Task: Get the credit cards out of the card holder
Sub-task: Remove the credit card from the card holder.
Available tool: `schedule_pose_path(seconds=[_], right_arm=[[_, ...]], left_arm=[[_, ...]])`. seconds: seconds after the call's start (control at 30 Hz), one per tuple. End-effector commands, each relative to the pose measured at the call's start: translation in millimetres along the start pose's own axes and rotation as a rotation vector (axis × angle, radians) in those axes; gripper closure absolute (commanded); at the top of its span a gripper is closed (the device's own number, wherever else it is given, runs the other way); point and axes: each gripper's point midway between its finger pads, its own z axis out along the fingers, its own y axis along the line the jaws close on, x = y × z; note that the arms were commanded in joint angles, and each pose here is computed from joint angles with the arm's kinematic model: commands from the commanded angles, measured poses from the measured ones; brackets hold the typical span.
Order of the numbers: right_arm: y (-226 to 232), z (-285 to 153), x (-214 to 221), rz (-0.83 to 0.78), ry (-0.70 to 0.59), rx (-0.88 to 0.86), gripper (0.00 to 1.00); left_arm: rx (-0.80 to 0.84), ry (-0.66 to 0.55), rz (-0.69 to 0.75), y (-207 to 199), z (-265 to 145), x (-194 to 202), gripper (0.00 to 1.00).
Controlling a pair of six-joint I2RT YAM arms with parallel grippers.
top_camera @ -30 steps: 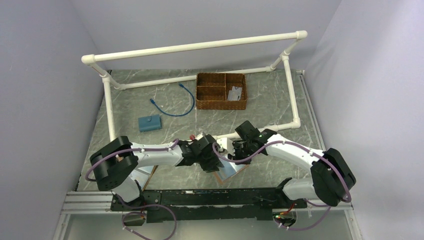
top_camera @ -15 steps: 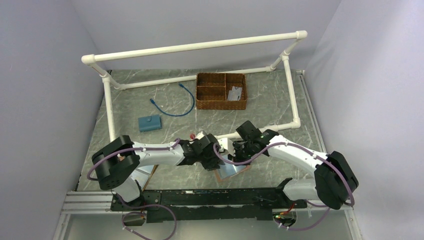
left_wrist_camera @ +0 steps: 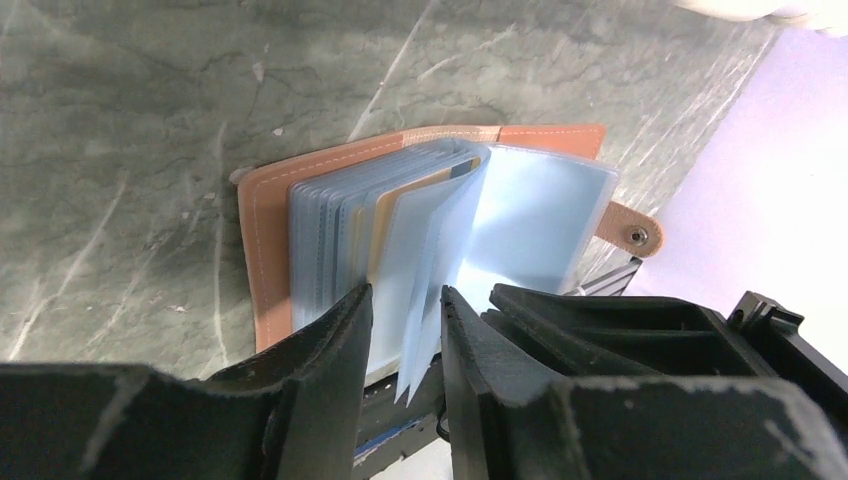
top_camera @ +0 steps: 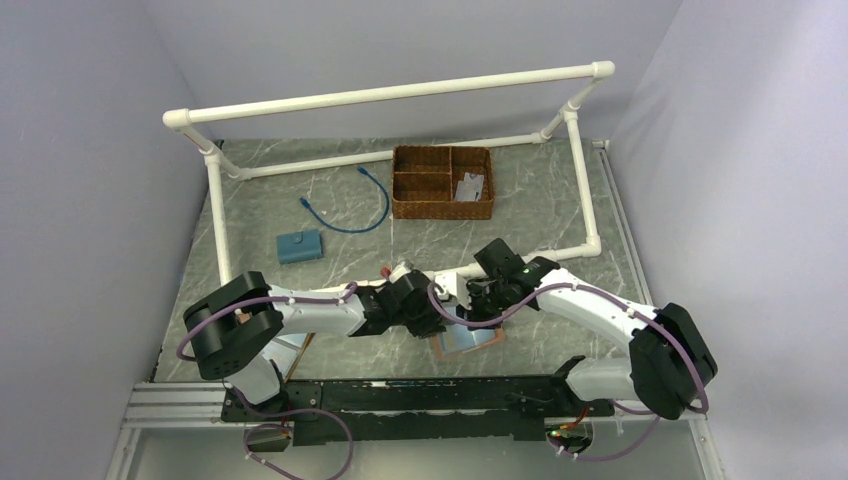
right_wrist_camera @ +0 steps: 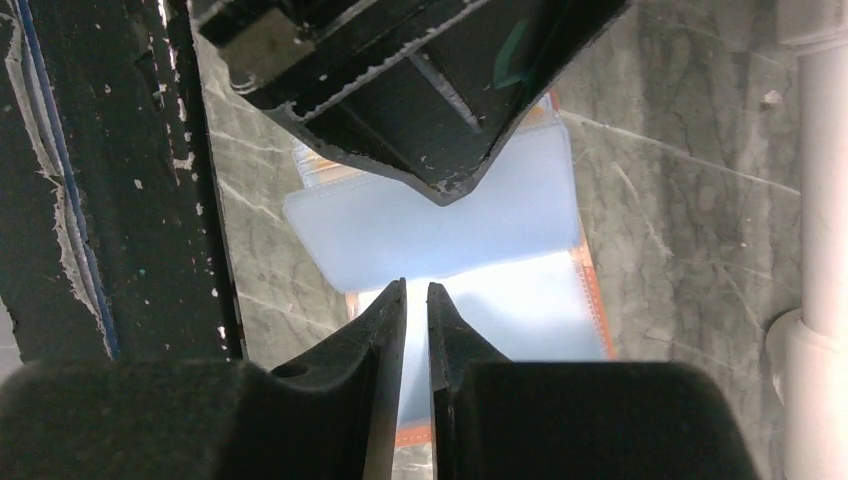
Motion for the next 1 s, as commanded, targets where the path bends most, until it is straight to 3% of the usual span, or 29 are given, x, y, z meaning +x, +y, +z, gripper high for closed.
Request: schedule_pose_path(seconds=[0.0, 0.6, 0.97], right_arm=[[-6, -14, -23, -0.014, -0.084, 0.011, 0.84], [-7, -38, -29, -0.017, -0.166, 0.003, 0.81], [2, -53, -31, -0.034, -0.221, -0.038, 0.8]], left_arm=[[0.064, -0.018, -0.007, -14, 2, -5, 0.63], [0.287, 0.04, 0.099, -43, 12, 5, 0.57], [0.438, 0.107, 0.197, -75, 13, 16, 0.46]])
